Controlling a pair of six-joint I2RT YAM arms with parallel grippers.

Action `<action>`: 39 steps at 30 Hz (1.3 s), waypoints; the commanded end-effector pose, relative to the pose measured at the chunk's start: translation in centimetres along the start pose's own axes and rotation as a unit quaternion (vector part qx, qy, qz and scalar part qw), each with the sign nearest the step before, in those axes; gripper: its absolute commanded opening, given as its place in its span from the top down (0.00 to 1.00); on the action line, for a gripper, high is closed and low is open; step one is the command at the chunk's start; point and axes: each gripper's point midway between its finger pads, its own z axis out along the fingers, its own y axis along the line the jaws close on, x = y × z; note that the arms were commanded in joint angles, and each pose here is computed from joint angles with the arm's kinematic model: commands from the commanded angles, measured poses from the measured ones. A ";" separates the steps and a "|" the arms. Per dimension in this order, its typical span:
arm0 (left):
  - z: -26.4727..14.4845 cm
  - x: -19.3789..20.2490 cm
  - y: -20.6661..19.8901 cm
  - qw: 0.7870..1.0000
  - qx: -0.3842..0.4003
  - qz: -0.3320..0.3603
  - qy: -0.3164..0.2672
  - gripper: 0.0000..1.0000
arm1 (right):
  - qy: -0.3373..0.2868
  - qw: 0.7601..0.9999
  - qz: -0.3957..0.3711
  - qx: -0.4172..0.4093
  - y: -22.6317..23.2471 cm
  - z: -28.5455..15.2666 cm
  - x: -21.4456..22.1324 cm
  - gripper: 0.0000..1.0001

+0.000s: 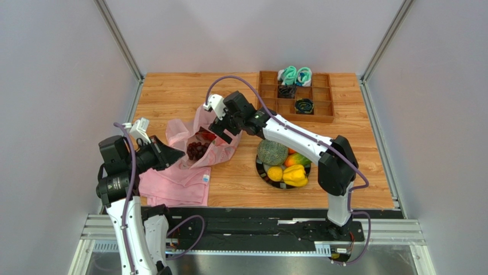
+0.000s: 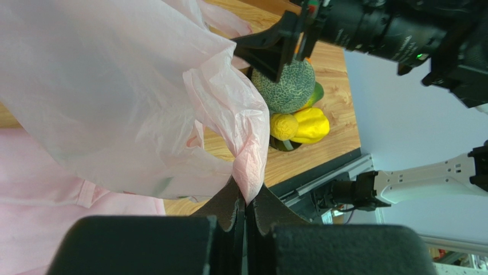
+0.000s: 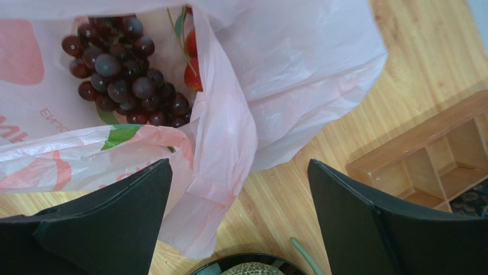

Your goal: Take the fake fruits out of the plastic bag

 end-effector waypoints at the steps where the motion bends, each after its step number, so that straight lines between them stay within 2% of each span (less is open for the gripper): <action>1: 0.8 -2.5 -0.1 0.999 0.017 0.019 -0.023 1.00 | 0.004 1.000 0.004 -0.008 -1.0 1.8 0.2 0.14; 4: 1.2 -4.4 0.0 0.999 0.016 0.029 -0.023 1.00 | -0.005 1.000 0.024 -0.015 -2.9 2.9 -0.7 0.38; 6: 1.8 -5.7 0.7 1.000 0.012 0.023 -0.013 1.00 | -0.021 0.999 0.036 -0.030 -4.3 3.2 -2.0 0.58; 7: 1.7 -6.8 0.2 0.999 0.014 0.035 -0.020 1.00 | -0.018 0.998 0.041 -0.036 -4.7 3.6 -2.1 0.63; 8: 2.3 -7.5 0.7 0.999 0.014 0.027 -0.014 1.00 | -0.053 0.997 0.041 -0.032 -6.1 2.6 -5.4 0.85; 9: 2.5 -8.5 0.7 0.999 0.015 0.035 -0.020 1.00 | -0.017 0.998 0.057 -0.037 -6.8 4.5 -3.2 0.95; 10: 2.8 -10.0 0.6 0.999 0.018 0.037 -0.023 1.00 | -0.020 0.997 0.064 -0.027 -8.0 4.7 -3.8 1.00; 11: 3.0 -10.9 0.5 0.999 0.019 0.042 -0.027 1.00 | -0.038 0.997 0.069 -0.013 -9.4 4.4 -5.3 1.00; 15: 3.1 -15.6 -1.9 0.994 0.040 0.093 -0.045 1.00 | -0.185 0.975 0.093 0.077 -17.2 1.4 -13.1 1.00; 16: 2.7 -17.5 -3.4 0.990 0.054 0.114 -0.058 1.00 | -0.233 0.965 0.081 0.095 -18.0 -2.6 -16.0 1.00; 18: 2.2 -19.2 -5.2 0.986 0.069 0.134 -0.072 1.00 | -0.294 0.946 0.057 0.120 -19.0 -5.6 -18.6 1.00; 20: 1.1 -19.8 -7.7 0.980 0.100 0.151 -0.080 1.00 | -0.302 0.944 0.045 0.126 -18.6 -8.8 -18.9 1.00; 24: -0.1 -16.6 -9.7 0.977 0.136 0.154 -0.065 1.00 | -0.248 0.962 0.058 0.104 -16.5 -11.2 -14.9 1.00; 25: -0.1 -14.2 -9.3 0.978 0.142 0.141 -0.050 1.00 | -0.191 0.976 0.070 0.083 -14.9 -8.5 -10.3 1.00; 26: -0.2 -12.7 -8.9 0.980 0.144 0.134 -0.041 1.00 | -0.196 0.976 0.062 0.074 -13.8 -10.8 -10.0 1.00; 28: 0.1 -7.7 -6.7 0.987 0.129 0.093 -0.005 1.00 | -0.140 0.987 0.075 0.039 -11.1 -9.8 -5.4 1.00; 29: 0.2 -5.9 -5.8 0.990 0.120 0.076 0.010 1.00 | -0.096 0.991 0.089 0.013 -8.9 -9.1 -1.4 1.00; 31: 0.3 -0.6 -3.4 0.994 0.096 0.014 0.059 1.00 | -0.050 0.993 0.108 -0.021 -5.9 -9.1 2.4 1.00; 32: 0.3 0.8 -2.8 0.993 0.087 -0.008 0.072 1.00 | -0.005 0.993 0.112 -0.043 -3.3 -8.3 6.2 1.00; 34: 0.1 4.1 -2.0 0.989 0.081 -0.058 0.105 1.00 | 0.000 0.994 0.099 -0.046 -2.1 -9.6 7.4 0.98; 36: -0.1 4.7 -2.0 0.991 0.077 -0.051 0.094 1.00 | -0.003 0.994 0.104 -0.041 -1.6 -10.5 7.6 0.79; 37: -0.4 4.6 -2.0 0.994 0.068 -0.033 0.081 1.00 | -0.011 0.993 0.110 -0.035 -1.8 -10.8 7.0 0.63; 38: -0.4 4.5 -2.0 0.994 0.067 -0.029 0.080 1.00 | -0.022 0.993 0.113 -0.035 -1.9 -11.3 6.2 0.55; 39: -0.4 4.4 -2.0 0.994 0.067 -0.027 0.080 1.00 | -0.050 0.992 0.111 -0.034 -2.3 -12.3 4.2 0.40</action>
